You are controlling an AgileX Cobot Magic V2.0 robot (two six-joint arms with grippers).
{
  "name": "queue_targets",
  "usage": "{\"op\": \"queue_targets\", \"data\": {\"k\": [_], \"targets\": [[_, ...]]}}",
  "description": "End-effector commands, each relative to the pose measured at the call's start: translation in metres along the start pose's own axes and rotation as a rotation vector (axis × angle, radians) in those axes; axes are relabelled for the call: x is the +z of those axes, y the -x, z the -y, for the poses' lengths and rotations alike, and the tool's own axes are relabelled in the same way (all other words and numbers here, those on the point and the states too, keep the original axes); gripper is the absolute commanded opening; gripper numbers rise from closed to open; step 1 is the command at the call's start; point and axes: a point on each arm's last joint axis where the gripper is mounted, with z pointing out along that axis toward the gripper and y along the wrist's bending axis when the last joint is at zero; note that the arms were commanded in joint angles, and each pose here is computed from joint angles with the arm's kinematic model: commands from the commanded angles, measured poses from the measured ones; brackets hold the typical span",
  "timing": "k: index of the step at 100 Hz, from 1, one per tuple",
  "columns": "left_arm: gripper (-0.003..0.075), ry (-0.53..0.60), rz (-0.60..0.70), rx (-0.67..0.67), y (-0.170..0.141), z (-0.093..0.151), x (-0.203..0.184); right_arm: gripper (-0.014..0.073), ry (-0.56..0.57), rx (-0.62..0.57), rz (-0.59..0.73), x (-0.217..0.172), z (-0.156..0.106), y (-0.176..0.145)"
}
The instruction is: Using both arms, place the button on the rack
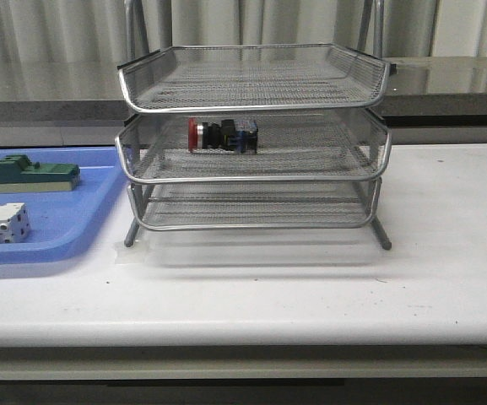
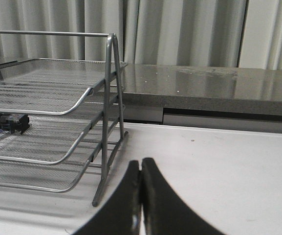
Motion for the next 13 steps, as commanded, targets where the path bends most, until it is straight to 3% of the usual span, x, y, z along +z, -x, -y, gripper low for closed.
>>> {"op": "queue_targets", "data": {"k": [1,13], "targets": [[-0.002,-0.017,0.073,-0.015,-0.005,0.0009,-0.0022,-0.006,-0.011,-0.004,0.113,-0.0025,0.0009,0.014],[-0.002,-0.017,0.073,-0.015,-0.005,0.0009,-0.0022,-0.006,-0.011,-0.004,0.113,-0.0025,0.0009,0.014]]}}
